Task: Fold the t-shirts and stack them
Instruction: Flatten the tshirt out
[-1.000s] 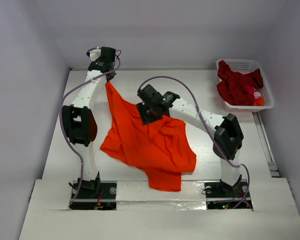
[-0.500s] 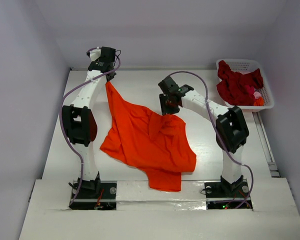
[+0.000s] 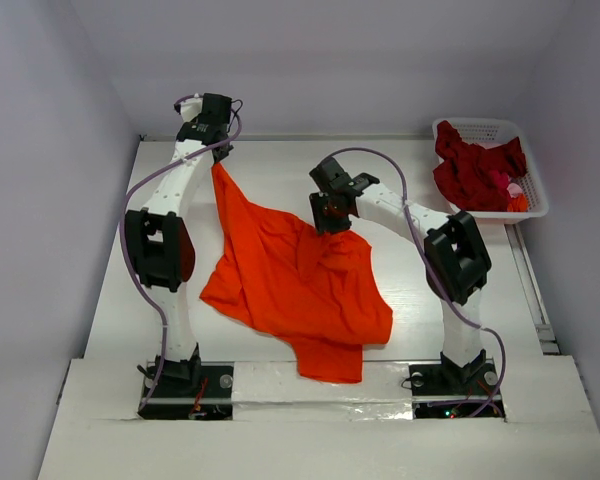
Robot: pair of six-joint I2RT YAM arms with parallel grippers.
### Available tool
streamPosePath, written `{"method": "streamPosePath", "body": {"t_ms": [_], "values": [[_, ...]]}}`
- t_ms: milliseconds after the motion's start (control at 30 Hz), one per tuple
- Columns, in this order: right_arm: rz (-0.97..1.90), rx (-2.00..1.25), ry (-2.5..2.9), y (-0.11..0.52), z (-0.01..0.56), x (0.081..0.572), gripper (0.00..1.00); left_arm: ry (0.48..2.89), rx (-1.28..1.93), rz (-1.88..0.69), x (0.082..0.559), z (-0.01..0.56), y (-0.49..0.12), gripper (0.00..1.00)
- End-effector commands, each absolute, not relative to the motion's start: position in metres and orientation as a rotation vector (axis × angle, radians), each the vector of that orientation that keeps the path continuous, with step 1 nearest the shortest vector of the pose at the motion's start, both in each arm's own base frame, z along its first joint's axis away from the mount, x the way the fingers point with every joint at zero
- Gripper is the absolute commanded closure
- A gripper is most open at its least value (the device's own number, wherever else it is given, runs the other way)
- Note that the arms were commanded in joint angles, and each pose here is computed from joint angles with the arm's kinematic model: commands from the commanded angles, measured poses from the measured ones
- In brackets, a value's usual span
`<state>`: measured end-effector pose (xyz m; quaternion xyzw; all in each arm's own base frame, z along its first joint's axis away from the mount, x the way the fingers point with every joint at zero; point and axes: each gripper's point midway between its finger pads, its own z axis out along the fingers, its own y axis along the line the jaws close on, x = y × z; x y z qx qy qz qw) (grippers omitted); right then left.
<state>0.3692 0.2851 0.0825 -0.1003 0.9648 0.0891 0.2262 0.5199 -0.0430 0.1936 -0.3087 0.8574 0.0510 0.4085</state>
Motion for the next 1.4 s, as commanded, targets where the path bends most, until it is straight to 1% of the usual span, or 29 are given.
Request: {"method": "streamPosePath", "body": {"t_ms": [0,200,333,567,867,1367], "values": [[0.307,-0.268,2.592,0.297,0.099,0.381,0.55,2.109,-0.77,0.111,0.526,0.217,-0.042,1.0],[0.328,-0.277,2.598,0.301,0.098,0.38,0.55,2.111,-0.768,0.113,0.526,0.216,-0.042,1.0],[0.361,-0.279,2.589,0.304,0.103,0.379,0.52,2.112,-0.765,0.116,0.526,0.216,-0.041,1.0],[0.387,-0.278,2.576,0.308,0.112,0.38,0.5,2.113,-0.765,0.117,0.526,0.216,-0.041,1.0],[0.37,-0.271,2.613,0.304,0.088,0.375,0.51,2.111,-0.763,0.119,0.525,0.217,-0.041,1.0],[0.347,-0.207,2.598,0.293,0.088,0.388,0.51,2.118,-0.76,0.121,0.524,0.215,-0.041,1.0]]}}
